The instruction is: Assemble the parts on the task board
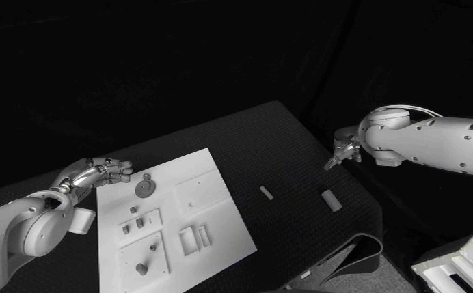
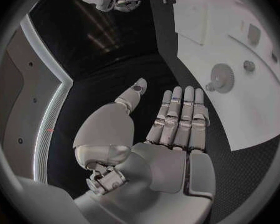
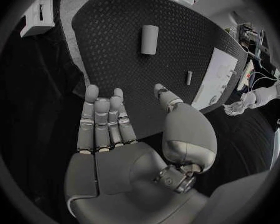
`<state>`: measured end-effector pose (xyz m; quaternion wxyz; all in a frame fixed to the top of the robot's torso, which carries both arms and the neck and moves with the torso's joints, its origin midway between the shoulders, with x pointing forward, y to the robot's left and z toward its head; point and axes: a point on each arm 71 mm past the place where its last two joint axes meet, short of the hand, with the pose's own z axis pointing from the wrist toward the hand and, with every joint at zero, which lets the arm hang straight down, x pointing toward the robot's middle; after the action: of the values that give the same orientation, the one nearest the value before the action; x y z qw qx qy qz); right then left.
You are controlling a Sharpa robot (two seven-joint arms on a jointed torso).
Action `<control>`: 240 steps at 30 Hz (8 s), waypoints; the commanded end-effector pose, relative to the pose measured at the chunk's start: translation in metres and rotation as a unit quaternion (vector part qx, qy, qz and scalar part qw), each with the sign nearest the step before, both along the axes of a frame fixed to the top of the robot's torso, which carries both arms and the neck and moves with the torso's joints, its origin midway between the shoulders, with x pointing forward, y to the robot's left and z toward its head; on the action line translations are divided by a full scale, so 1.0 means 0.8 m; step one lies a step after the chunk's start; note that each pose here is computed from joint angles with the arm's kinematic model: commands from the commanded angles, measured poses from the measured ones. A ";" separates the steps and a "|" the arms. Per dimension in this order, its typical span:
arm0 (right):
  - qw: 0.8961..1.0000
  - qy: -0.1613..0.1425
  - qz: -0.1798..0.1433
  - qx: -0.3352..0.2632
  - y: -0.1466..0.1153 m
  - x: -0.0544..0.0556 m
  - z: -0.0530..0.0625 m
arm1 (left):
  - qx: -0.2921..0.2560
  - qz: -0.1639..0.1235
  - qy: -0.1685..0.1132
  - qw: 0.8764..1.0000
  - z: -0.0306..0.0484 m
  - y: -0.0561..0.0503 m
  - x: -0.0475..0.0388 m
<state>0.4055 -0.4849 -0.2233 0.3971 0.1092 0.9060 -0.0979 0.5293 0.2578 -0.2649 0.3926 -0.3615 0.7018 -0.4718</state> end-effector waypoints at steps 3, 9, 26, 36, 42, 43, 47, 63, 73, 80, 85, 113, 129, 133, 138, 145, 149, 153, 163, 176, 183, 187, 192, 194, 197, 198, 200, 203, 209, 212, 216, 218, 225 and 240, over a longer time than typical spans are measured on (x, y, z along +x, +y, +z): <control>0.999 0.010 0.010 -0.029 0.007 -0.007 0.000 | -0.002 -0.005 -0.005 1.000 0.0010 -0.004 0.001; 0.998 0.036 0.022 -0.038 0.014 -0.011 -0.004 | -0.003 -0.006 -0.004 1.000 0.0006 -0.005 0.001; 0.995 0.076 0.046 -0.040 0.035 -0.024 -0.026 | -0.001 -0.005 -0.002 1.000 -0.0008 -0.002 0.000; 0.992 0.104 0.057 -0.041 0.047 -0.034 -0.065 | 0.000 -0.005 -0.002 1.000 -0.0010 0.000 -0.001; 0.991 0.112 0.060 -0.046 0.049 -0.037 -0.077 | 0.001 -0.003 -0.001 1.000 -0.0010 0.003 -0.002; 0.991 0.113 0.060 -0.046 0.049 -0.037 -0.077 | 0.001 -0.003 -0.001 1.000 -0.0010 0.003 -0.002; 0.990 0.120 0.062 -0.050 0.049 -0.037 -0.081 | 0.000 -0.004 -0.001 1.000 -0.0012 0.003 -0.002; 0.987 0.129 0.072 -0.068 0.054 -0.039 -0.105 | 0.002 -0.002 0.001 1.000 -0.0018 0.008 -0.003; 0.984 0.144 0.078 -0.067 0.060 -0.043 -0.120 | 0.003 -0.001 0.001 1.000 -0.0019 0.010 -0.004; 0.986 0.138 0.076 -0.061 0.064 -0.043 -0.124 | 0.003 -0.001 0.002 1.000 -0.0021 0.010 -0.004; 0.989 0.117 0.070 -0.051 0.069 -0.039 -0.124 | 0.003 -0.001 0.002 1.000 -0.0021 0.011 -0.004; 0.993 -0.006 0.014 0.118 0.141 0.005 -0.034 | 0.006 0.003 0.003 1.000 -0.0021 0.013 -0.005; 0.957 0.024 0.016 0.287 0.324 0.024 -0.070 | 0.006 0.007 0.002 1.000 -0.0006 0.015 -0.008; 0.950 0.035 0.016 0.310 0.356 0.022 -0.083 | 0.006 0.008 0.001 1.000 0.0008 0.015 -0.011; 0.941 0.055 0.013 0.334 0.395 0.014 -0.099 | 0.005 0.008 -0.004 1.000 0.0049 0.011 -0.010; 0.934 0.062 0.009 0.352 0.422 0.012 -0.104 | 0.004 0.004 -0.006 1.000 0.0101 0.004 -0.009; 0.932 0.058 0.017 0.357 0.437 0.010 -0.103 | 0.003 0.003 -0.006 1.000 0.0113 0.001 -0.008; 0.930 0.058 0.027 0.361 0.453 0.010 -0.102 | 0.003 0.002 -0.006 1.000 0.0125 0.000 -0.008; 0.925 0.098 0.042 0.364 0.478 0.010 -0.113 | 0.002 0.003 -0.009 1.000 0.0163 -0.002 -0.007; 0.928 0.119 0.070 0.346 0.487 0.009 -0.123 | 0.002 0.006 -0.015 1.000 0.0183 -0.001 -0.007; 0.934 0.101 0.080 0.332 0.482 0.010 -0.125 | 0.002 0.007 -0.014 1.000 0.0185 0.001 -0.008; 0.937 0.098 0.083 0.324 0.478 0.010 -0.125 | 0.003 0.008 -0.014 1.000 0.0185 0.003 -0.008; 0.938 0.097 0.084 0.321 0.475 0.010 -0.125 | 0.004 0.010 -0.014 1.000 0.0187 0.006 -0.009; 0.939 0.096 0.084 0.320 0.474 0.011 -0.125 | 0.004 0.010 -0.013 1.000 0.0186 0.006 -0.009; 0.939 0.097 0.084 0.319 0.473 0.011 -0.125 | 0.004 0.010 -0.013 1.000 0.0186 0.006 -0.009; 0.939 0.098 0.086 0.318 0.473 0.010 -0.125 | 0.004 0.010 -0.013 1.000 0.0186 0.006 -0.009; 0.939 0.102 0.088 0.317 0.473 0.010 -0.126 | 0.004 0.010 -0.012 1.000 0.0186 0.006 -0.009; 0.939 0.105 0.090 0.316 0.474 0.010 -0.126 | 0.004 0.010 -0.012 1.000 0.0187 0.007 -0.009; 0.940 0.107 0.095 0.310 0.474 0.010 -0.127 | 0.004 0.010 -0.011 1.000 0.0191 0.006 -0.009; 0.941 0.106 0.095 0.307 0.470 0.011 -0.127 | 0.004 0.010 -0.011 1.000 0.0194 0.006 -0.009; 0.940 0.113 0.100 0.304 0.471 0.010 -0.128 | 0.006 0.012 -0.010 1.000 0.0195 0.009 -0.009; 0.940 0.116 0.103 0.304 0.472 0.009 -0.128 | 0.006 0.011 -0.010 1.000 0.0196 0.009 -0.009; 0.941 0.111 0.101 0.302 0.473 0.012 -0.128 | 0.006 0.012 -0.010 1.000 0.0198 0.009 -0.009; 0.940 0.114 0.106 0.304 0.482 0.013 -0.131 | 0.007 0.013 -0.009 1.000 0.0205 0.010 -0.008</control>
<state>0.4188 -0.1017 -0.3249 0.2552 0.1274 0.9342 0.2145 0.5223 0.2665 -0.2500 0.4066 -0.3644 0.6984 -0.4628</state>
